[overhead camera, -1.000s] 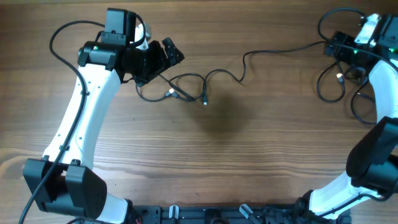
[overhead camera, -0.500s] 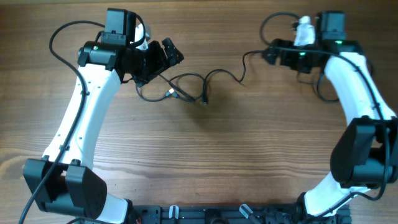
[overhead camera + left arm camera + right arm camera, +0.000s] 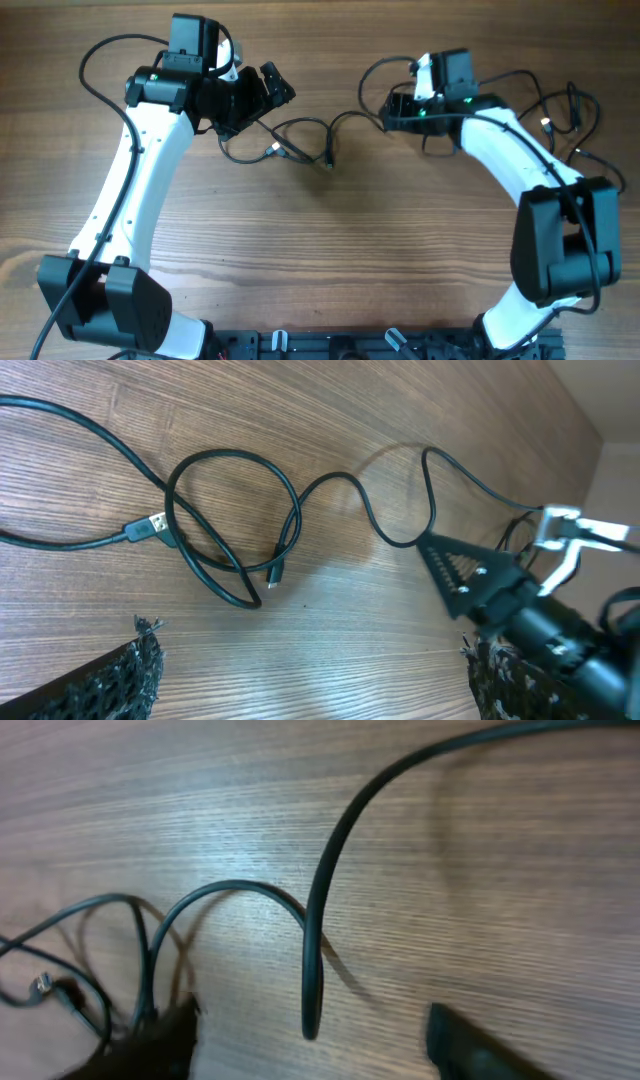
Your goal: Untangle cables
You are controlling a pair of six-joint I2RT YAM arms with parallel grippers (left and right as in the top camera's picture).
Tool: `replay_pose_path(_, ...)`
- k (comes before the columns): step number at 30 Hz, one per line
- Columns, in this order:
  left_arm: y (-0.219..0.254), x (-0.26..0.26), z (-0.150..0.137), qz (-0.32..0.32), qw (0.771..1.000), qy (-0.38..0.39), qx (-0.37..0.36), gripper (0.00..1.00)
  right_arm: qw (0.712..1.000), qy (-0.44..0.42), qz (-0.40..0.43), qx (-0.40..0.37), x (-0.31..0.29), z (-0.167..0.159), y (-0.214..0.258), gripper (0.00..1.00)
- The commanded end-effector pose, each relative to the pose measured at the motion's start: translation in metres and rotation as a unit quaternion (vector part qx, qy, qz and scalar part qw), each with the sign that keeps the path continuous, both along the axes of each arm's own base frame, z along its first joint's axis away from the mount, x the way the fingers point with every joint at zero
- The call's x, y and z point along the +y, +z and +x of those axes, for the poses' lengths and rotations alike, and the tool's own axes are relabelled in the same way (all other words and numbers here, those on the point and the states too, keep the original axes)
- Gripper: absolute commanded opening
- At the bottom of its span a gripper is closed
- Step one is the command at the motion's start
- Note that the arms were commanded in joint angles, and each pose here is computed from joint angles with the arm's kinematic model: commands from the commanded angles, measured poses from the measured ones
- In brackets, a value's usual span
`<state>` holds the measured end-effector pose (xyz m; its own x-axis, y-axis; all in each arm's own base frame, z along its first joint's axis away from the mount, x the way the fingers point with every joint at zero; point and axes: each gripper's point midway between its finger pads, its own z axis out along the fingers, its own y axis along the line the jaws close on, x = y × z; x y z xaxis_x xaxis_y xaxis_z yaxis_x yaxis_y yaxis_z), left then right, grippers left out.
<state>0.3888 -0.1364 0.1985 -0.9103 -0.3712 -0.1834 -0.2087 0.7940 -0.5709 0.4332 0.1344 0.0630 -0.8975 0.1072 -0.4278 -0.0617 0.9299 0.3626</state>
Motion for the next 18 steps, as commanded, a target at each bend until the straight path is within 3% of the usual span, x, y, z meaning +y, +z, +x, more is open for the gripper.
replay_pose_path(1, 0.000, 0.002, 0.001, 0.007, 1.000, 0.002, -0.003, 1.00, 1.000, -0.010, -0.014, 0.015, -0.002, -0.007, -0.021, 0.46)
replay_pose_path(6, 0.000, 0.002, 0.001, 0.007, 1.000, 0.002, -0.003, 1.00, 1.000, -0.010, -0.014, 0.015, -0.002, -0.007, -0.022, 0.31)
replay_pose_path(8, 0.000, 0.002, 0.001, 0.007, 1.000, 0.002, -0.003, 1.00, 1.000, -0.010, -0.014, 0.015, -0.002, -0.007, -0.022, 0.19)
replay_pose_path(10, 0.000, 0.002, 0.001, 0.007, 1.000, 0.002, -0.003, 1.00, 1.000, -0.010, -0.014, 0.014, -0.002, -0.007, -0.022, 0.13)
replay_pose_path(14, 0.000, 0.002, 0.001, 0.007, 1.000, 0.002, -0.003, 1.00, 1.000, -0.010, -0.013, 0.010, -0.002, -0.005, -0.021, 0.12)
replay_pose_path(18, 0.000, 0.002, 0.001, 0.007, 1.000, 0.002, -0.003, 1.00, 1.000, -0.010, -0.009, -0.009, 0.000, 0.003, -0.016, 0.18)
